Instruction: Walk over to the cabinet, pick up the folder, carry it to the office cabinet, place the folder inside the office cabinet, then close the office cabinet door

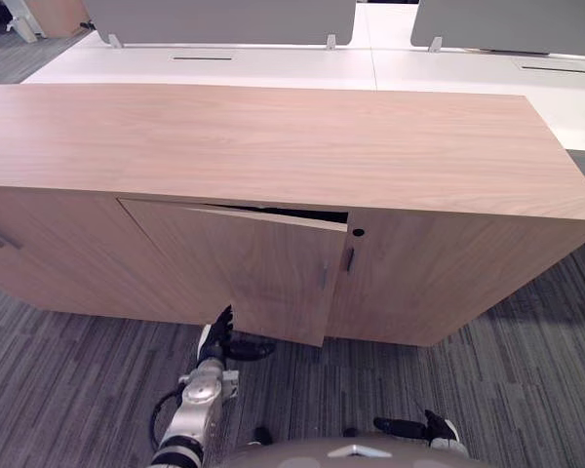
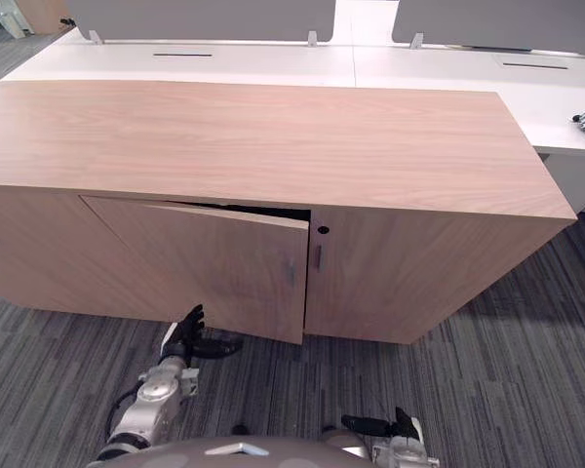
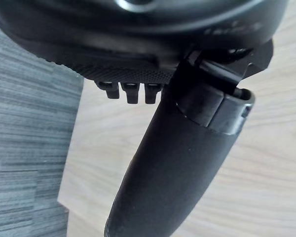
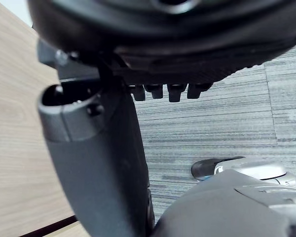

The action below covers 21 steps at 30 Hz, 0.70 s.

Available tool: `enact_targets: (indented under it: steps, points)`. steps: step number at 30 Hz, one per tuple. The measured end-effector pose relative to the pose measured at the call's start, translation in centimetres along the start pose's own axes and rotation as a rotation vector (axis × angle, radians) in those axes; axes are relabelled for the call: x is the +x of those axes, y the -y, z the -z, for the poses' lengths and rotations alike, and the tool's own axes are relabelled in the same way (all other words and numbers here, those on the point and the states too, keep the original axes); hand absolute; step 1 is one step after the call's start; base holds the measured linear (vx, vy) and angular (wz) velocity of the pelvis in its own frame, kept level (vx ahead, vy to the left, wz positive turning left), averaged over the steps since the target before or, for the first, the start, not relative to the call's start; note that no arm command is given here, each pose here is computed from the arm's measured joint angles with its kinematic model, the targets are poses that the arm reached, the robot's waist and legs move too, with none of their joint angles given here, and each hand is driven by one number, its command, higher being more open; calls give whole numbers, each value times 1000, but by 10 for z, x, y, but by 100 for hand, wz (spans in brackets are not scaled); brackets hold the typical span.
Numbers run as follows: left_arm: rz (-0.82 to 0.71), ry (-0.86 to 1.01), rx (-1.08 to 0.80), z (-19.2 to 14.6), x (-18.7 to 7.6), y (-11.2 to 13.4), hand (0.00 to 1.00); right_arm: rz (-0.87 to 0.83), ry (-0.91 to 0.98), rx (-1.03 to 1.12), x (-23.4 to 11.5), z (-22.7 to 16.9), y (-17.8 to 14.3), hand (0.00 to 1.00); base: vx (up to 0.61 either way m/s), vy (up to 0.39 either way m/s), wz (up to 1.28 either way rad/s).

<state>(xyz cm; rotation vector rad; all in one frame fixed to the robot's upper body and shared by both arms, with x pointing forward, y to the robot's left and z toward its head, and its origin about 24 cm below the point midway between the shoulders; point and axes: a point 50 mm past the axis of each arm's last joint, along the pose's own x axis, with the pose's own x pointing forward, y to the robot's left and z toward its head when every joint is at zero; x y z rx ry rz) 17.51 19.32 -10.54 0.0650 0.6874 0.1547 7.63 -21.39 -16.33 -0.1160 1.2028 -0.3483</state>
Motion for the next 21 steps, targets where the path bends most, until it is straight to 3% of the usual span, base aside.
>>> enact_targets:
  steps: [9,21]
  points:
    - [42,-345,147,84,-25,-11,100,-1,-29,16,1,4,-1,100,-2,-6,2]
    - [-24,-382,119,90,-26,-16,100,-6,-43,43,2,3,-1,100,-46,-5,2]
